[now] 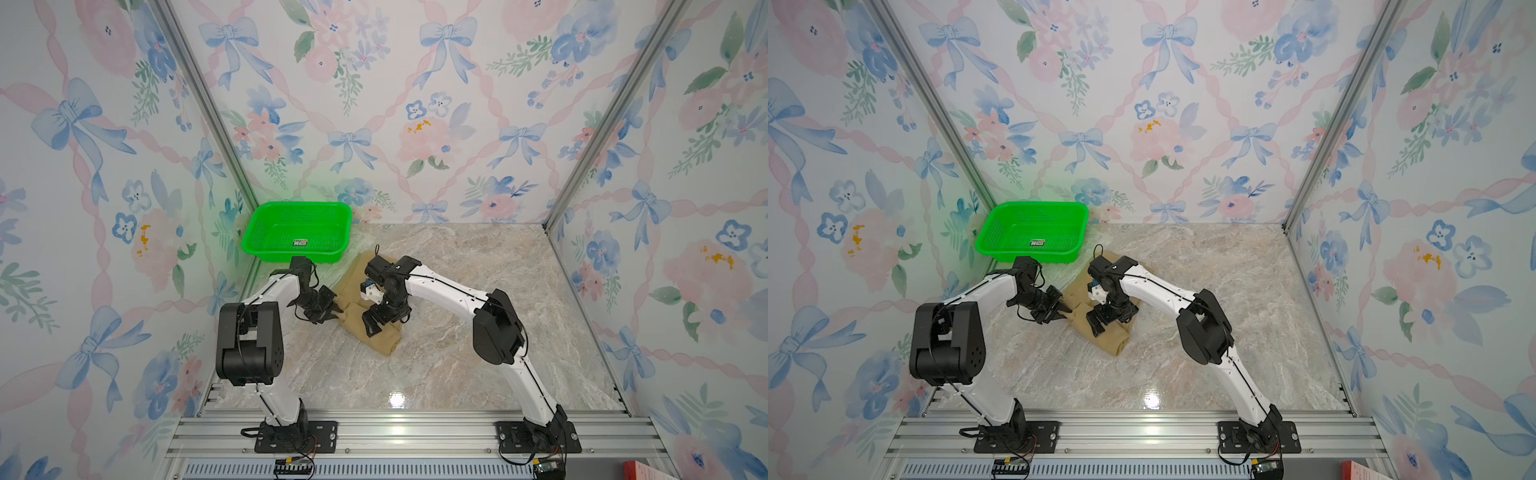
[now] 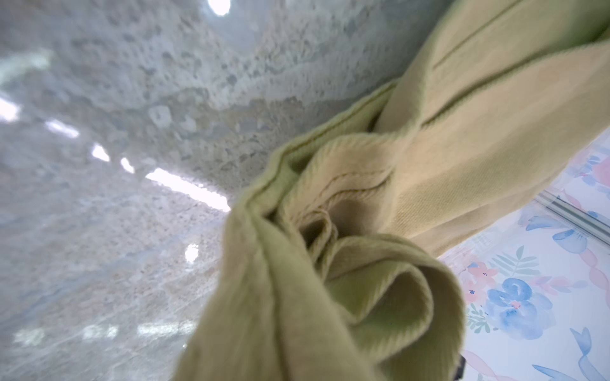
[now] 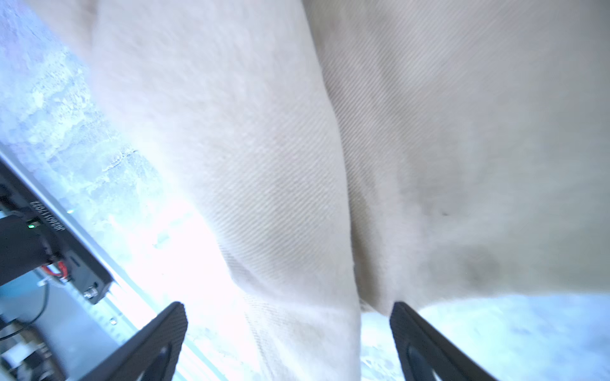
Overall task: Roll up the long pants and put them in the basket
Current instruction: Roll the long pant at the center of the board.
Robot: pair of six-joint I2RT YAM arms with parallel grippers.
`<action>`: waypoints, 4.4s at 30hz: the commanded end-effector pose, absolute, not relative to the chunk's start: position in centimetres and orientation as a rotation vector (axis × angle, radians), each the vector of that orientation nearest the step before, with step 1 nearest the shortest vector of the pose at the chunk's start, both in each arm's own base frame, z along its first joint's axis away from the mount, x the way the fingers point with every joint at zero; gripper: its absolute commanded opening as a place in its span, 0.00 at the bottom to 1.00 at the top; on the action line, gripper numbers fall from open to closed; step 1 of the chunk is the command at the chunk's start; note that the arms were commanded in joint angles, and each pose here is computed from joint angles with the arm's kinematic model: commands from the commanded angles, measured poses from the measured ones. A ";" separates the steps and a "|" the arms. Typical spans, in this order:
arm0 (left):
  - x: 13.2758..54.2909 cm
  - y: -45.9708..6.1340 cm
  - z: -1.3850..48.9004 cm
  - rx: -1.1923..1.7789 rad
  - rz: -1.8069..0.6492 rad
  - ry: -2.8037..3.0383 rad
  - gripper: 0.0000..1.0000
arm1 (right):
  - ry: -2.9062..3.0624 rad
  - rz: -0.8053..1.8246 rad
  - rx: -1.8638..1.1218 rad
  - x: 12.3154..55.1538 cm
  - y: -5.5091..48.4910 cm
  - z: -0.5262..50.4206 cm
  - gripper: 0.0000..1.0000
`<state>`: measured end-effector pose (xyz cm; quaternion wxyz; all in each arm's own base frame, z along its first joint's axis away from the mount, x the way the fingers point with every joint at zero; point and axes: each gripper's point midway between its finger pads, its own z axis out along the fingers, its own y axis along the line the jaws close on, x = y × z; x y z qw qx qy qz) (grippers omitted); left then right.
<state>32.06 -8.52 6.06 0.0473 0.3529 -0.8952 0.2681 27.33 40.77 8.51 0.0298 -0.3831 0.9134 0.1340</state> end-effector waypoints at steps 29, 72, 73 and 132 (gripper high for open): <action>30.9 -6.4 8.4 1.216 0.864 -2.278 0.00 | 2.022 -0.639 -1.414 24.1 43.2 4.0 1.00; 30.0 -1.7 11.6 1.221 0.880 -2.810 0.99 | 3.019 1.449 -1.178 20.9 44.5 5.7 0.08; 30.0 -2.0 11.7 1.236 0.926 -2.822 0.99 | 3.040 1.469 -1.140 21.3 44.4 5.1 0.08; 29.3 -4.8 5.8 1.203 0.583 -2.424 0.00 | 2.251 -0.194 -1.315 25.0 44.0 10.9 1.00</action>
